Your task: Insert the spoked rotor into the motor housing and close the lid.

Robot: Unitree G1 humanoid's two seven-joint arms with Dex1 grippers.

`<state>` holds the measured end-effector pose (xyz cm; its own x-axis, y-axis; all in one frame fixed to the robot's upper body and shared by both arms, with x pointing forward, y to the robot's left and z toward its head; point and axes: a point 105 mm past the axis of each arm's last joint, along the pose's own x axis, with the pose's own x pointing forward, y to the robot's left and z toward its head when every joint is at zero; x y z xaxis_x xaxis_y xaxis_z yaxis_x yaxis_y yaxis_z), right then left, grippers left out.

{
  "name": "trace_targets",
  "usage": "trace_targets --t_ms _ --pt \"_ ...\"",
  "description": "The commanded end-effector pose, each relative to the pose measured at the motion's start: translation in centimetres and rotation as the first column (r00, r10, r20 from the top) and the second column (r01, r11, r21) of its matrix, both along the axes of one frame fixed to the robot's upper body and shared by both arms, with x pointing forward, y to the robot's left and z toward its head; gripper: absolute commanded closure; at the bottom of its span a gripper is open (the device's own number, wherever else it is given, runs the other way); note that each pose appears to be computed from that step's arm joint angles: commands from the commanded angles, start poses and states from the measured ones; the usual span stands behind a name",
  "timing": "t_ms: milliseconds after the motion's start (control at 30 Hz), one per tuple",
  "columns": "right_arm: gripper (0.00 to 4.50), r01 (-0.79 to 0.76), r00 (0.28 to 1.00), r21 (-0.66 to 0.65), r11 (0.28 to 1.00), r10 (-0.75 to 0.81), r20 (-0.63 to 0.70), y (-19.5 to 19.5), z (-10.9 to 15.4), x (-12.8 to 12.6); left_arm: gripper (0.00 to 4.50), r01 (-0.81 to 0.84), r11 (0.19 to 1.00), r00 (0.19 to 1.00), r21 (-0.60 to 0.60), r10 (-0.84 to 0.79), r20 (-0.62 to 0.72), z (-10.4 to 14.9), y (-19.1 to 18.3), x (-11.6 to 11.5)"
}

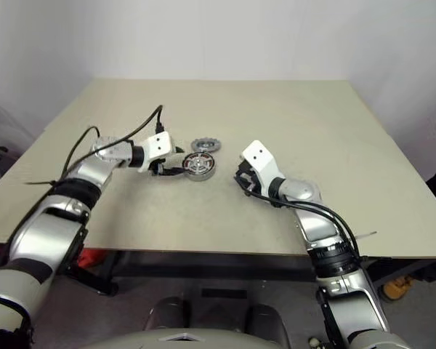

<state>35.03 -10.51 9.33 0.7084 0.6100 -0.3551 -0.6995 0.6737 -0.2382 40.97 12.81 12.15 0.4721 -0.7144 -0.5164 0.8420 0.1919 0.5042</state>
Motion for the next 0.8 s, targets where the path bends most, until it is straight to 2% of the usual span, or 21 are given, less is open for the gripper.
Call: trace_targets --t_ms 33,200,367,800 --pt "3.0 0.039 0.997 0.031 0.999 -0.041 0.059 -0.3 1.5 0.0 0.52 0.065 0.99 0.995 0.122 -0.074 0.073 2.2 0.6 0.5" --pt "3.0 0.081 0.994 0.056 0.995 -0.085 0.068 -0.4 1.3 -0.3 0.52 0.134 0.955 0.982 0.266 -0.164 0.094 3.3 0.7 0.6" --pt "3.0 0.118 0.989 0.071 0.99 -0.124 0.077 -0.7 1.2 -0.6 0.52 0.195 0.913 0.963 0.358 -0.247 0.106 2.9 -1.3 0.7" --pt "3.0 0.176 0.98 0.088 0.98 -0.183 0.076 -1.0 0.8 -2.3 0.52 0.225 0.87 0.95 0.44 -0.296 0.1 1.2 -3.1 0.7"
